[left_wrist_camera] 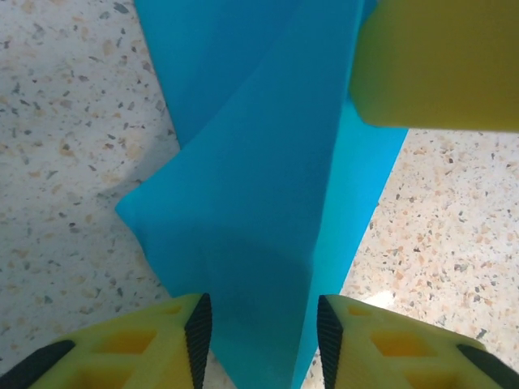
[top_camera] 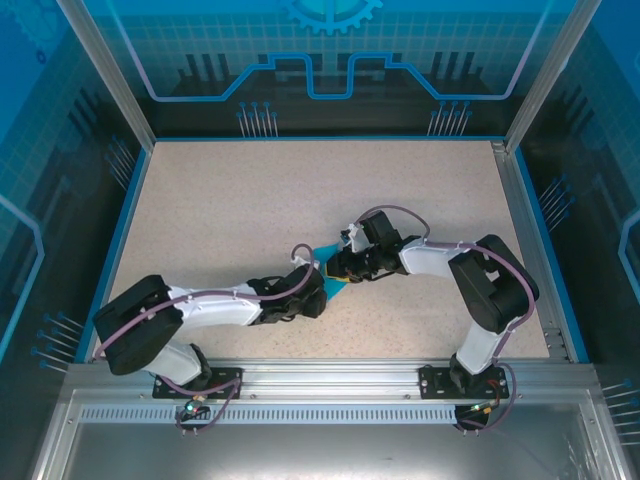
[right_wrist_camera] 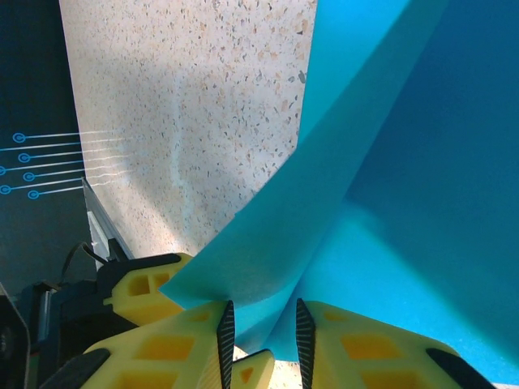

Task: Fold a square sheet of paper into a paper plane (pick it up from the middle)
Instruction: Fourth fold the wing at the center of the table.

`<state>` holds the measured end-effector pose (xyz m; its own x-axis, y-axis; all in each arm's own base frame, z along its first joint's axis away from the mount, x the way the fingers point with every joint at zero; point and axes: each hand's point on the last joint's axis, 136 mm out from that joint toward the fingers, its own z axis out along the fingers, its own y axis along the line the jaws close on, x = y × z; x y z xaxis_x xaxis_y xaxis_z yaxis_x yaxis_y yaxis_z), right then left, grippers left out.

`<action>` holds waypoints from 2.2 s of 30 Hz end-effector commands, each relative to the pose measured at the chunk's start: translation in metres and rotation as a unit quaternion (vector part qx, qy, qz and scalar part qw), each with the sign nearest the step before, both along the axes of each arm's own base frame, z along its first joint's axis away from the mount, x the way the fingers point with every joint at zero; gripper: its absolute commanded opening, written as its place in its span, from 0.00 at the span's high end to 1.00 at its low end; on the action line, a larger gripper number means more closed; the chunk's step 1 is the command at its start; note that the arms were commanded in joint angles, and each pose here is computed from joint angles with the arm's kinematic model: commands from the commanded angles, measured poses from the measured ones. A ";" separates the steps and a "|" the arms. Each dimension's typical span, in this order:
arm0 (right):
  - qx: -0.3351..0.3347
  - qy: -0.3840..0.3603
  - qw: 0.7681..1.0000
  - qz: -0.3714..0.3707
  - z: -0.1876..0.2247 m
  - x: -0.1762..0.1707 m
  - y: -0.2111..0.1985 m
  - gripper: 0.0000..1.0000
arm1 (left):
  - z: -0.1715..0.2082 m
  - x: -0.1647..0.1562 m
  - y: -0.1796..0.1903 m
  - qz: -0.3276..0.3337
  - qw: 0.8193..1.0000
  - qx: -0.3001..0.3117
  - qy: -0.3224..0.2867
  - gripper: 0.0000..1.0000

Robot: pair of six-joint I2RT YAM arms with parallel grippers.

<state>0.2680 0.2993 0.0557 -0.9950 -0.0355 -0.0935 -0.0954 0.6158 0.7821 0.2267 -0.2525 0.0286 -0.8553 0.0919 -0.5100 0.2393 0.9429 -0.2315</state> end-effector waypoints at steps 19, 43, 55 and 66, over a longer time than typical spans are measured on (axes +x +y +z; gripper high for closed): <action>-0.001 0.001 1.000 0.005 0.007 0.004 0.004 0.71 | 0.006 0.010 -0.012 0.006 0.999 0.007 -0.033 0.83; -0.018 -0.015 0.999 -0.028 0.013 -0.010 -0.038 0.75 | -0.009 0.010 -0.026 -0.056 0.992 -0.103 0.044 0.92; -0.026 0.010 0.999 -0.022 -0.006 -0.008 -0.029 0.78 | -0.024 0.006 -0.009 -0.079 0.994 -0.047 0.066 0.95; 0.013 -0.005 1.000 -0.009 0.009 -0.012 -0.010 0.84 | -0.028 -0.005 -0.007 -0.110 0.985 -0.075 0.108 0.94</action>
<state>0.2524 0.2778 0.0488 -0.9972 -0.0122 -0.0737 -0.0640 0.6480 0.7589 0.2408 -0.2683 0.0163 -0.8881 0.1712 -0.4266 0.3643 0.8281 -0.4261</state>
